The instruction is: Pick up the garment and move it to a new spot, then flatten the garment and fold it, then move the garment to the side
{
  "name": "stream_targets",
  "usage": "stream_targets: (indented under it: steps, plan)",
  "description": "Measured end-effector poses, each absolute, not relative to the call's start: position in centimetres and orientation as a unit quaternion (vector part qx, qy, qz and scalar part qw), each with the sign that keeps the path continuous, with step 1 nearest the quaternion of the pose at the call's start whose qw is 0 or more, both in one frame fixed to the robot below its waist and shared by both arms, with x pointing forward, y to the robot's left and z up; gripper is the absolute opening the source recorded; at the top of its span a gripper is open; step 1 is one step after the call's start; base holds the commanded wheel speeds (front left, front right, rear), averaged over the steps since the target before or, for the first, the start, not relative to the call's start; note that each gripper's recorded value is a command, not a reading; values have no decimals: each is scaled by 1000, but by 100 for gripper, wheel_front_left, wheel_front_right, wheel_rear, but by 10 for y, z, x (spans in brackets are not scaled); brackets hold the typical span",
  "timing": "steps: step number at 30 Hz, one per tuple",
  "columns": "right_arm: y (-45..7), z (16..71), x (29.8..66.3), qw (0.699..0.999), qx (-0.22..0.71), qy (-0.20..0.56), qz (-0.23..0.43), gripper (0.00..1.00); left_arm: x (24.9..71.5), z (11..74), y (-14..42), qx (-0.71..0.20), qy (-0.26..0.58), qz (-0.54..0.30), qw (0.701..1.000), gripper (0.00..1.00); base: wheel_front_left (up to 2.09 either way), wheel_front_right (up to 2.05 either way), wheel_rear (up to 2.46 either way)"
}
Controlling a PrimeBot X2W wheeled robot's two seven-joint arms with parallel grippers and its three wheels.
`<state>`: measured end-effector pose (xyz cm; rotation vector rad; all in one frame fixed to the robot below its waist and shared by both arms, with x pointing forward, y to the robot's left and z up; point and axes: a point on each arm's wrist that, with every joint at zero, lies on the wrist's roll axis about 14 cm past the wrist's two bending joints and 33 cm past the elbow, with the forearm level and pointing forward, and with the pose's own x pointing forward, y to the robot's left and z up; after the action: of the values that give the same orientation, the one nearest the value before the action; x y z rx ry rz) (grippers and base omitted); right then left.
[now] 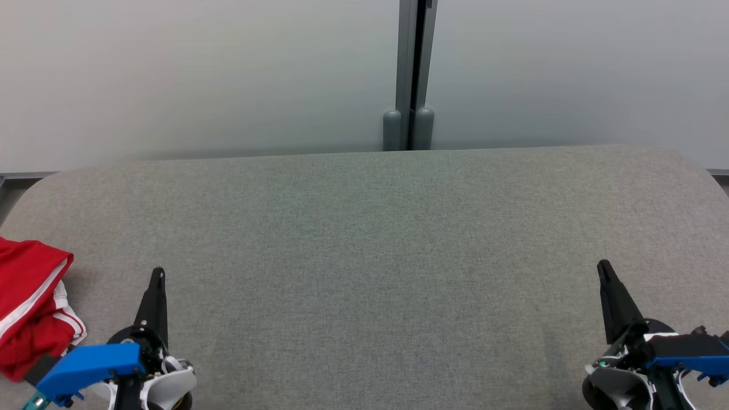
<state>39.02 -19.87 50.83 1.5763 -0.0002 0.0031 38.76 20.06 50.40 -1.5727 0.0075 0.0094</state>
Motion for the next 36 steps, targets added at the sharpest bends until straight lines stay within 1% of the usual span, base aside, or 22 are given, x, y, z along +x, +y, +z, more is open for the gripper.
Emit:
stream_targets:
  steps: [7,10,25,36]
  plan:
    - [-195,487,383,701,712,24,-22,100,372,472,201,-709,32,43,703,100,0,0,0]
    - [-195,487,384,710,704,23,-23,100,372,472,202,-697,31,47,715,100,0,0,0]
    - [-198,485,385,803,594,29,-29,100,374,471,200,-579,39,51,813,100,0,0,0]
    - [-192,483,385,859,510,33,-23,100,375,468,196,-487,51,53,870,100,0,0,0]
